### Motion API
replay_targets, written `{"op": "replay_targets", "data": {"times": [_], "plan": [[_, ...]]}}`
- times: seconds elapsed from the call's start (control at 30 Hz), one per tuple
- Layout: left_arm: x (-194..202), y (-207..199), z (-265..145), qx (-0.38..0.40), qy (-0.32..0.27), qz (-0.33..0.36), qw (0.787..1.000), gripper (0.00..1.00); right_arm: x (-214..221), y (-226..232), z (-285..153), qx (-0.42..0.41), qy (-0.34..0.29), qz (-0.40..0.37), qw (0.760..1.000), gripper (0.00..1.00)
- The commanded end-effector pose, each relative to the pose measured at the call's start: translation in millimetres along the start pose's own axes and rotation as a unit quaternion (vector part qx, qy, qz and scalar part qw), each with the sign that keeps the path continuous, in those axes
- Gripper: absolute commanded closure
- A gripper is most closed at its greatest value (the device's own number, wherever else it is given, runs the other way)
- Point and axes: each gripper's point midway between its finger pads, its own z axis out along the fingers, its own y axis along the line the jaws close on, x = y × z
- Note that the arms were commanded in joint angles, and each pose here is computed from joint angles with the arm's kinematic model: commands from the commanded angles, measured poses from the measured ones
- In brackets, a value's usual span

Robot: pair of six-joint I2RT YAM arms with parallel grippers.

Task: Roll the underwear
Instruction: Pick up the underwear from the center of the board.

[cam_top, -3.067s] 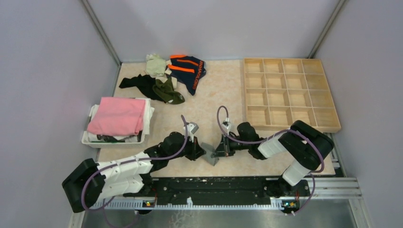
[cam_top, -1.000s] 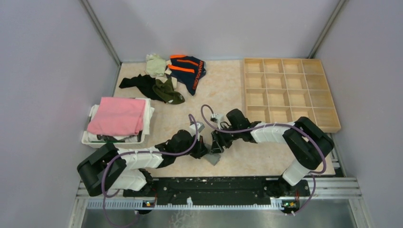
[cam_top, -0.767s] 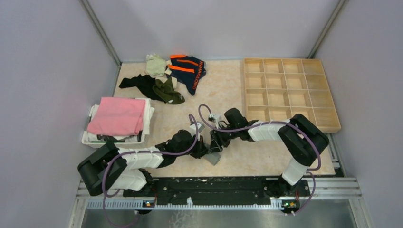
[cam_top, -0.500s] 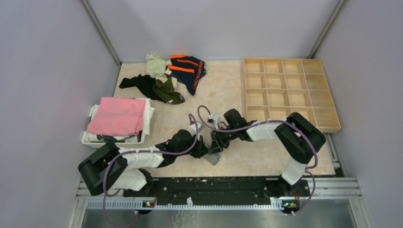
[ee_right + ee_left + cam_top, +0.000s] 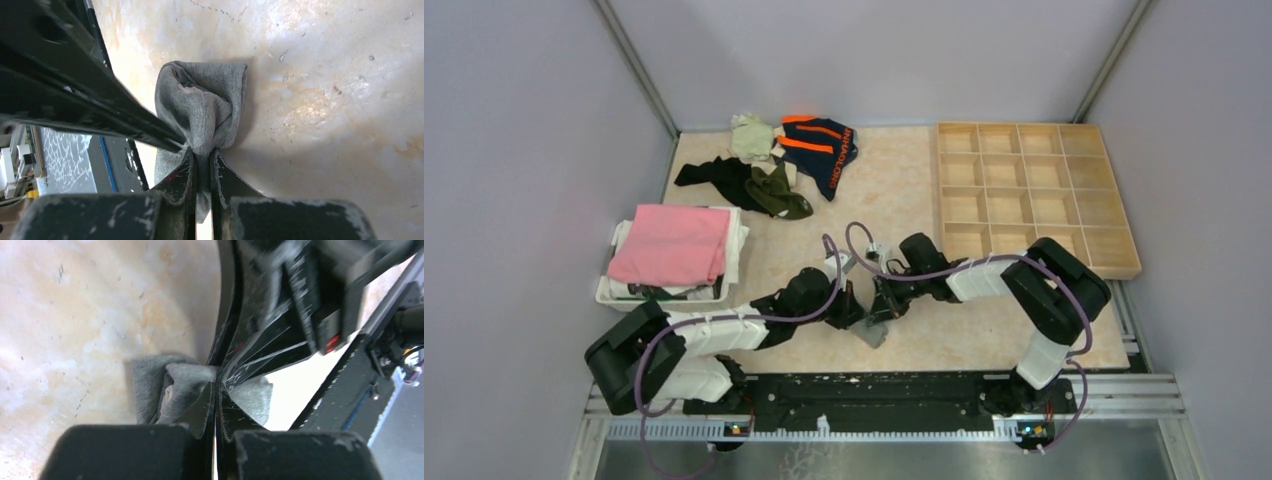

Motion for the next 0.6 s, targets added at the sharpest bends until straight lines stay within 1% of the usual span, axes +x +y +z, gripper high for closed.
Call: {"op": "replay_targets", "data": {"times": [0.0, 0.07, 0.13, 0.23, 0.3, 0.37, 0.47, 0.57], "plan": [[-75.4, -42.1, -15.6, 0.031, -0.085, 0.019, 0.996, 1.0, 13.0, -8.2, -6.4, 0.036, -0.005, 0.014, 0.999, 1.0], [-101.6, -51.3, -29.1, 0.021, -0.112, 0.023, 0.993, 1.0, 2.7, -2.3, -13.3, 0.041, -0.029, 0.003, 0.999, 1.0], [-125.7, -56.1, -45.1, 0.005, -0.144, 0.023, 0.989, 0.92, -12.9, 4.7, -24.1, 0.052, -0.063, -0.011, 0.997, 1.0], [-143.7, -44.5, -63.7, -0.047, -0.178, 0.015, 0.983, 0.74, -33.9, 9.9, -42.1, 0.084, -0.111, -0.028, 0.99, 1.0], [-143.6, -30.6, -71.6, -0.083, -0.189, 0.004, 0.979, 0.67, -48.0, 9.0, -56.9, 0.117, -0.143, -0.032, 0.982, 1.0], [-129.3, -14.0, -75.0, -0.114, -0.177, -0.009, 0.978, 0.63, -61.1, 6.3, -73.6, 0.156, -0.173, -0.038, 0.972, 1.0], [-107.4, 3.1, -74.6, -0.136, -0.163, -0.03, 0.977, 0.6, -80.9, -0.6, -105.8, 0.225, -0.215, -0.048, 0.949, 1.0], [-88.4, 16.4, -72.4, -0.151, -0.148, -0.048, 0.976, 0.57, -98.7, -11.3, -144.1, 0.295, -0.249, -0.05, 0.921, 1.0]]}}
